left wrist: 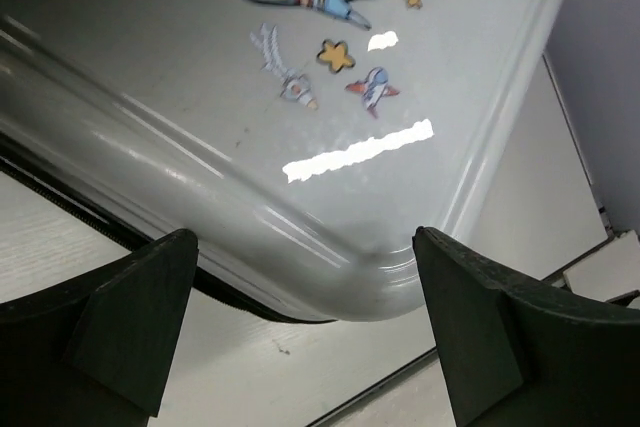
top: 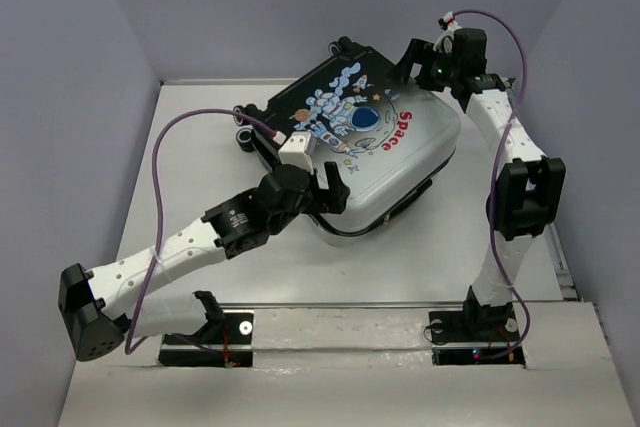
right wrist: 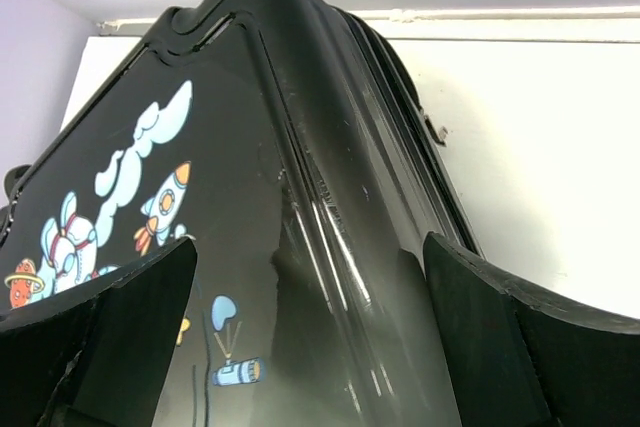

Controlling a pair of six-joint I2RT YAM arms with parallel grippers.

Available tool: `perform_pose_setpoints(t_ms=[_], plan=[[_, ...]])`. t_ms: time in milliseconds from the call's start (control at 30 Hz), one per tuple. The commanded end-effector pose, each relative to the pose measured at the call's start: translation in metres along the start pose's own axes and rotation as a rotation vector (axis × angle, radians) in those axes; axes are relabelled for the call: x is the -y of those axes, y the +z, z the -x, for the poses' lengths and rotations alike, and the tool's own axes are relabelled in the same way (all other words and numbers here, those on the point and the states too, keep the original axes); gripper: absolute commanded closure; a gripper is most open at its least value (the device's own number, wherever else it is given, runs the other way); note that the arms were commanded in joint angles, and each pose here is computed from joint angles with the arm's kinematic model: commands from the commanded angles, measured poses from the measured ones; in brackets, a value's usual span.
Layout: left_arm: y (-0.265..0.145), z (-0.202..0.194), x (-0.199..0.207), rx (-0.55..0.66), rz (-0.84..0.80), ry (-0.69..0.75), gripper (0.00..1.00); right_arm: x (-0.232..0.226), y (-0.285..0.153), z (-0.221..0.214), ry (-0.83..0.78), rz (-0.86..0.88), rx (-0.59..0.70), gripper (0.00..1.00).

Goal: Pack the luggage

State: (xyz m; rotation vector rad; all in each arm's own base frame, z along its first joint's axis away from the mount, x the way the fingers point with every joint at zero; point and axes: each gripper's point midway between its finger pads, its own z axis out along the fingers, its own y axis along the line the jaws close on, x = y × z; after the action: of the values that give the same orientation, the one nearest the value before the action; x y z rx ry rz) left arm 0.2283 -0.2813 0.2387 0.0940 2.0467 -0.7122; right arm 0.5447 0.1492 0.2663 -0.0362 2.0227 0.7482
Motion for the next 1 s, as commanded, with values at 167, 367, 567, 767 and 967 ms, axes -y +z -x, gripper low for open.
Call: perform_pose_setpoints(t_ms=[167, 367, 567, 767, 967], plan=[[-0.039, 0.159, 0.029, 0.344, -0.141, -0.056, 0.01, -0.156, -0.114, 0.065, -0.128, 0.253, 0.173, 0.0], [-0.038, 0.155, -0.014, 0.353, -0.105, -0.129, 0.01, -0.157, -0.18, 0.033, -0.17, 0.214, 0.242, 0.03], [-0.036, 0.048, -0.04, 0.147, -0.172, -0.16, 0.01, -0.133, -0.218, -0.131, -0.073, 0.287, 0.165, 0.93], [-0.055, 0.014, -0.041, 0.119, -0.267, -0.172, 0.01, -0.119, -0.224, -0.229, 0.031, 0.343, 0.068, 0.93], [-0.033, 0.055, -0.089, 0.269, 0.004, -0.234, 0.01, -0.094, -0.2, -0.26, 0.061, 0.258, 0.009, 0.67]])
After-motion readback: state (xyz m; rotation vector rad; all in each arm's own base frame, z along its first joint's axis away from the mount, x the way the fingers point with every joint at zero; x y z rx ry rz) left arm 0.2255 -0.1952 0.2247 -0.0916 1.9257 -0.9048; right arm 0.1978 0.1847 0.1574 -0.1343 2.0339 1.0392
